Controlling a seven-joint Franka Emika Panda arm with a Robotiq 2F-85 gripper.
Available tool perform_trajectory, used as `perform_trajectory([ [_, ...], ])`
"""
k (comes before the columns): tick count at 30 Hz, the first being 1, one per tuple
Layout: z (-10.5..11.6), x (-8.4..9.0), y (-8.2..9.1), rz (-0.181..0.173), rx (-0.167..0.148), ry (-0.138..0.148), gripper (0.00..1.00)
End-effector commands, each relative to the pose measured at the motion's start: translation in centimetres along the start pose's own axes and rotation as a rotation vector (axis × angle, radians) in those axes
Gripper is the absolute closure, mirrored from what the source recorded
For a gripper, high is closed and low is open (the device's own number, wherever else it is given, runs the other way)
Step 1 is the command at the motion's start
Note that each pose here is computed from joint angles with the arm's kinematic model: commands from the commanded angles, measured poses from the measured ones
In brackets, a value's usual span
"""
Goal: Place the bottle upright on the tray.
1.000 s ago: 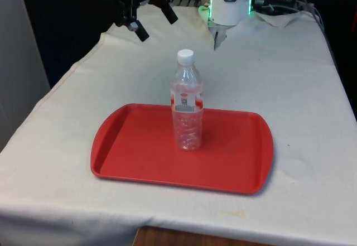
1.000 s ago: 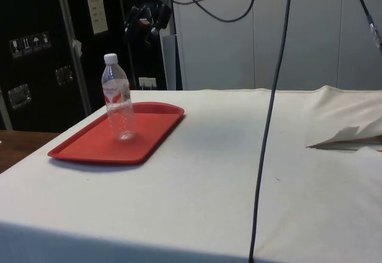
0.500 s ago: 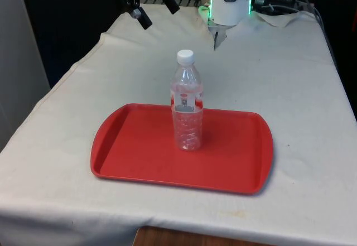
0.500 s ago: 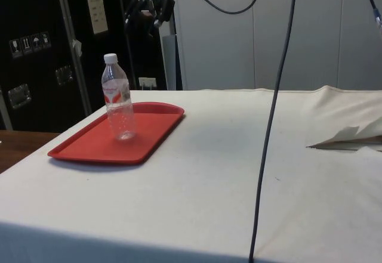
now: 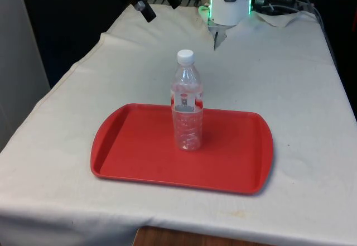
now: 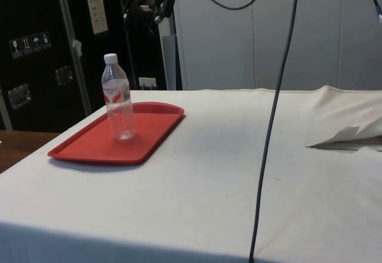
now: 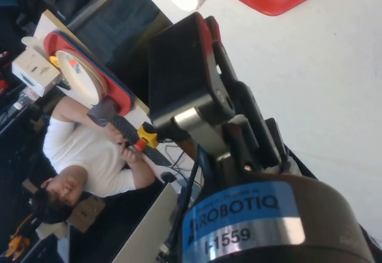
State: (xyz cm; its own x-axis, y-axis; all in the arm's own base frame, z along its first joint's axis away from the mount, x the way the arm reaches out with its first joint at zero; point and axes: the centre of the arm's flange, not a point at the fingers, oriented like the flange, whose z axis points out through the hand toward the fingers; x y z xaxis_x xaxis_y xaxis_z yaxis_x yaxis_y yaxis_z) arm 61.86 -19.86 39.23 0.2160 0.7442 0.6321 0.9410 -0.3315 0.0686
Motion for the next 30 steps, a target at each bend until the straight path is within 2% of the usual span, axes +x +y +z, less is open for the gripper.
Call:
perform_trajectory([
  [1, 0.0, 0.1, 0.0, -0.006, 0.002, -0.002, 0.0],
  [2, -0.1, 0.4, -0.1, -0.017, -0.006, -0.019, 0.0],
  [11, -0.4, 1.2, -0.2, -0.069, 0.004, -0.046, 0.0],
  [12, -0.2, 1.0, -0.2, -0.059, 0.014, -0.028, 0.0],
  [13, -0.4, 1.3, -0.2, -0.074, 0.005, -0.048, 0.0],
  [19, -0.5, 1.9, -0.4, -0.11, 0.016, -0.067, 0.0],
  [20, -0.6, 2.0, -0.4, -0.115, 0.017, -0.069, 0.0],
  [21, -0.5, 1.8, -0.4, -0.106, 0.027, -0.053, 0.0],
  [22, -0.6, 2.0, -0.4, -0.119, 0.018, -0.073, 0.0],
  [27, -0.7, 2.5, -0.6, -0.147, 0.027, -0.088, 0.0],
  [28, -0.7, 2.6, -0.6, -0.152, 0.028, -0.09, 0.0],
  [29, -0.6, 2.4, -0.5, -0.144, 0.039, -0.074, 0.0],
  [30, -0.7, 2.7, -0.6, -0.158, 0.03, -0.092, 0.0],
])
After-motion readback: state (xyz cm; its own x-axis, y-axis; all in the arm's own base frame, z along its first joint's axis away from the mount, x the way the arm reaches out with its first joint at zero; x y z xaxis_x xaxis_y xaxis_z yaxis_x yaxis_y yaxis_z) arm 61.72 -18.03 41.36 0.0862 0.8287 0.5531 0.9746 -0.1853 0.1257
